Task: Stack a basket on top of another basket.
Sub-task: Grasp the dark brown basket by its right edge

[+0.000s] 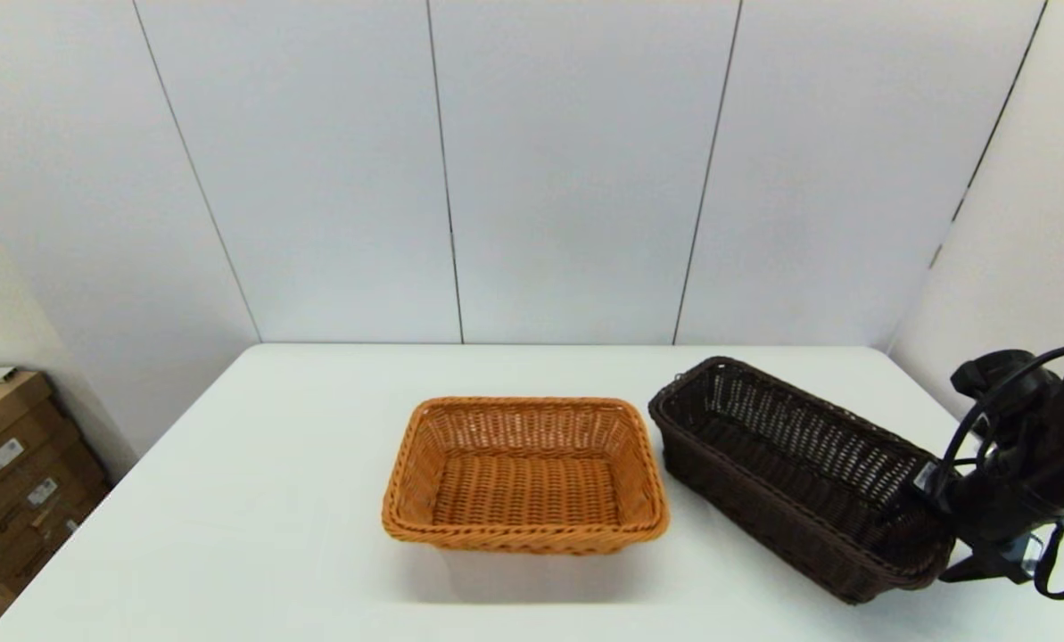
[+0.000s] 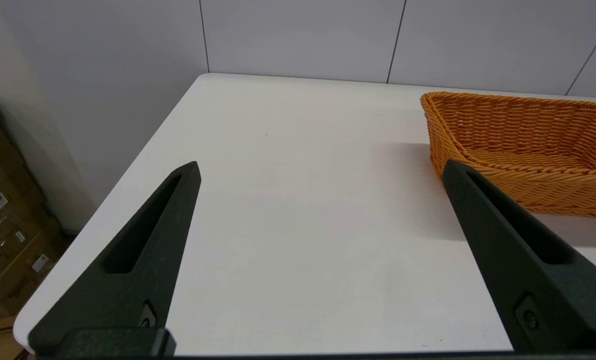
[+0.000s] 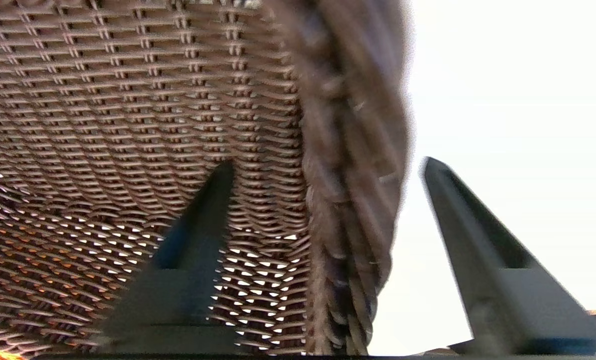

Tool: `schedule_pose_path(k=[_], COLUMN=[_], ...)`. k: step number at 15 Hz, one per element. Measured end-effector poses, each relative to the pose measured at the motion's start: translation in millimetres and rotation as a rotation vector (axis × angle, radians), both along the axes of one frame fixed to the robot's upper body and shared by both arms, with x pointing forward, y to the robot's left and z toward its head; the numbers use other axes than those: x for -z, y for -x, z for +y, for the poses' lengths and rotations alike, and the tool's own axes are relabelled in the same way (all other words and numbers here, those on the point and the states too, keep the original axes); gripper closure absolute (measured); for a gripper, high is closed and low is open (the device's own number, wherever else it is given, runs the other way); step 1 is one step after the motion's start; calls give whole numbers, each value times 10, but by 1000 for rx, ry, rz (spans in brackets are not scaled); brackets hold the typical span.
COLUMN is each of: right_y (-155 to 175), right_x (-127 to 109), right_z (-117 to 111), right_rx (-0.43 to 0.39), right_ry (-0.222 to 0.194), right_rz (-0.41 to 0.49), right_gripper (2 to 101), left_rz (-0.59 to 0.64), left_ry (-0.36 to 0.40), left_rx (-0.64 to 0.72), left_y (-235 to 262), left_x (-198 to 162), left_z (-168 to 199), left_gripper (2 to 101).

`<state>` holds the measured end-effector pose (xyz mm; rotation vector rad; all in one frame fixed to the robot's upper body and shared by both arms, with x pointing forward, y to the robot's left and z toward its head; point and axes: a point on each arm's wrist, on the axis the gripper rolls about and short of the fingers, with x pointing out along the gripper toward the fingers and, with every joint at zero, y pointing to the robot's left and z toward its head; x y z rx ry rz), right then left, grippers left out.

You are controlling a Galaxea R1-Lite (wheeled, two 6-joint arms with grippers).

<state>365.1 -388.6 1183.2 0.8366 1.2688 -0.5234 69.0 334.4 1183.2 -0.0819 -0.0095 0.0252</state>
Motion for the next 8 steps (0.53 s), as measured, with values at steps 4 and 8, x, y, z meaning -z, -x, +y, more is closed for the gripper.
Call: schedule_pose_path(k=[4,8], right_y=[18,26], right_x=[-15,-30], right_z=[-40,-77], right_rx=[2,12], right_ry=[-2,-16], right_rz=[-8,-17], right_gripper=[701,879], left_rz=[0,0], left_ry=[0,-1], left_rx=[0,0], left_y=[0,0], left_x=[0,0], left_z=[0,0], left_gripper=[54,54])
